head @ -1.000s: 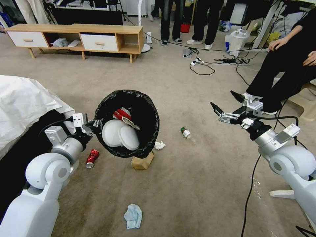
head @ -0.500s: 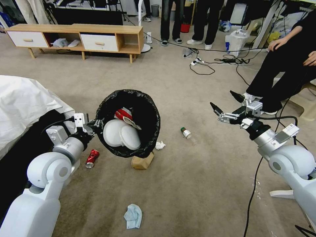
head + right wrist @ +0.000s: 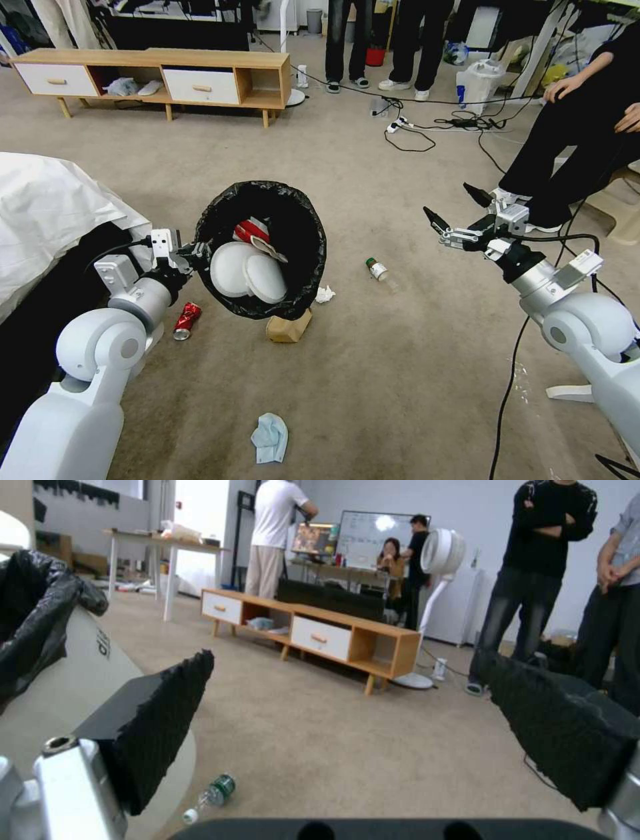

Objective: Pick up the trash bin and place the garbage on the floor into it.

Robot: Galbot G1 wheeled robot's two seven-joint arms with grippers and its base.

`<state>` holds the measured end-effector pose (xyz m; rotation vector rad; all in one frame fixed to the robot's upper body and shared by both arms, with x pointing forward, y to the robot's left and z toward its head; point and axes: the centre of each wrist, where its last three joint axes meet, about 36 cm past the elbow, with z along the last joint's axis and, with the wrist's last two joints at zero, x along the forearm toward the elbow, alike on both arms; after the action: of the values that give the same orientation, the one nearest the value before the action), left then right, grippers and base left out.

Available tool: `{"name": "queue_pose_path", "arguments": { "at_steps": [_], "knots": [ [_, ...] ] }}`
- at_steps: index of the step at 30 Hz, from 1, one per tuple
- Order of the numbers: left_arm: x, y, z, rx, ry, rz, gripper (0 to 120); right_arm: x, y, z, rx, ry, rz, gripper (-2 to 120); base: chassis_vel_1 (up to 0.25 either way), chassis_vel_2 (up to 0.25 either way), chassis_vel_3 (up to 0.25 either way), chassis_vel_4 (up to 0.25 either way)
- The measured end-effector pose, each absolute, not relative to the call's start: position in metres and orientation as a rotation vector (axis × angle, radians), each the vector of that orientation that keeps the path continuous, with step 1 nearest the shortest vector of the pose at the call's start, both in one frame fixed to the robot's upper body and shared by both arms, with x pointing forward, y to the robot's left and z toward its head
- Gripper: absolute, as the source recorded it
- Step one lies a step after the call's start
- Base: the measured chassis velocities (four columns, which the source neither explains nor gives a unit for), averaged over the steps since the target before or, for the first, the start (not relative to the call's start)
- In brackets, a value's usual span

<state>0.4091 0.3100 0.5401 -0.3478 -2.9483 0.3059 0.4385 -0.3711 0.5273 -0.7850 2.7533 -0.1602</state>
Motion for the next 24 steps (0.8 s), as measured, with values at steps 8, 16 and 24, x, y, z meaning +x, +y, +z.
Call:
{"name": "queue_pose_path", "arguments": {
  "at_steps": [8,16,24],
  "knots": [
    [0.4096,0.3101,0.5409,-0.346,-2.950,0.308,2,0.4387,-0.3709,0.5280,-0.786,2.751,-0.160,100,0.000,0.000,0.000,0.000],
    [0.4102,0.3103,0.5416,-0.345,-2.951,0.308,2,0.4388,-0.3706,0.5281,-0.786,2.750,-0.161,100,0.000,0.000,0.000,0.000],
    [0.4104,0.3102,0.5418,-0.346,-2.950,0.315,2,0.4389,-0.3705,0.5292,-0.787,2.747,-0.165,100,0.000,0.000,0.000,0.000]
  ]
}}
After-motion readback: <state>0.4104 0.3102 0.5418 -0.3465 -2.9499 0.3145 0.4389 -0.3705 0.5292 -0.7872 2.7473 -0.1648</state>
